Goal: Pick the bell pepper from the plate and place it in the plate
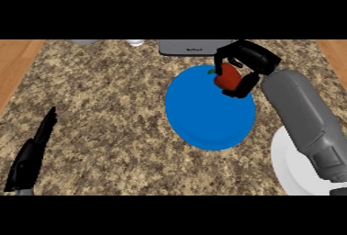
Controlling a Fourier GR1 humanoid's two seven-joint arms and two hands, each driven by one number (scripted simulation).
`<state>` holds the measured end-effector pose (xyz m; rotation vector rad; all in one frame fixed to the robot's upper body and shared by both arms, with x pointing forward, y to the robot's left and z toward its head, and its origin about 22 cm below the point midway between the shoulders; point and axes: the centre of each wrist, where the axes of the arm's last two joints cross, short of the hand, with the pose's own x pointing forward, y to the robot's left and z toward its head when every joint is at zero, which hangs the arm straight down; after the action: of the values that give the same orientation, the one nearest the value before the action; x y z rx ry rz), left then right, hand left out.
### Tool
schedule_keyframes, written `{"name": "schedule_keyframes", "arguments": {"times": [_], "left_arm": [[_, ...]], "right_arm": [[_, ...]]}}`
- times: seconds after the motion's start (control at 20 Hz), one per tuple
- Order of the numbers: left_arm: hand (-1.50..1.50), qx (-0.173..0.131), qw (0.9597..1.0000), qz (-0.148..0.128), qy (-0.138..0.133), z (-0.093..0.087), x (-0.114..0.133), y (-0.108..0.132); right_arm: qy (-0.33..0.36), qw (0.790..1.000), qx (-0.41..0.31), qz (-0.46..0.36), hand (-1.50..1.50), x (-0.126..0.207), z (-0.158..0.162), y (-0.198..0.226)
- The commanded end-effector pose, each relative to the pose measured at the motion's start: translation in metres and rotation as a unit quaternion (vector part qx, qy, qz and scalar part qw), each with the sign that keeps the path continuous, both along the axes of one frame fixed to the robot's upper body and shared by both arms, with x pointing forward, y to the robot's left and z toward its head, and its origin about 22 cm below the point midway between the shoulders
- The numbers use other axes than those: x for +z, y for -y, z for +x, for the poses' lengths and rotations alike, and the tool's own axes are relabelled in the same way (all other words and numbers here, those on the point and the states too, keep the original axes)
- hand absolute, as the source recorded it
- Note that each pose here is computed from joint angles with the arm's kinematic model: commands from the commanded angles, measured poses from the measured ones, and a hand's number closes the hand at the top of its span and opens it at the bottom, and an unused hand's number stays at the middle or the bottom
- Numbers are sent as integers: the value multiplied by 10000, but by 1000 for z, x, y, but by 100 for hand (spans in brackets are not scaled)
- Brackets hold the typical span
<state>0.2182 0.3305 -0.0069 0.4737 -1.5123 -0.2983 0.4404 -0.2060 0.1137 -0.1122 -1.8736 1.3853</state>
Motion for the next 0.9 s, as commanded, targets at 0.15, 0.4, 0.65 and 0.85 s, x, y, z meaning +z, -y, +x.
{"name": "schedule_keyframes", "arguments": {"times": [0.15,0.4,0.65,0.85], "left_arm": [[0,-117,9999,-39,-64,7,-3,-4],[0,17,10000,-30,10,-12,-3,-17],[0,14,10000,-2,31,21,6,3],[0,-9,10000,-48,-59,0,11,-17]], "right_arm": [[-346,9979,294,-471,150,-36,-10,-45],[-1286,9898,-598,-98,-150,-55,-15,-59],[-1269,9901,-554,222,-150,-70,-19,-55],[-1500,9758,-742,1405,-150,-65,-16,-60]]}}
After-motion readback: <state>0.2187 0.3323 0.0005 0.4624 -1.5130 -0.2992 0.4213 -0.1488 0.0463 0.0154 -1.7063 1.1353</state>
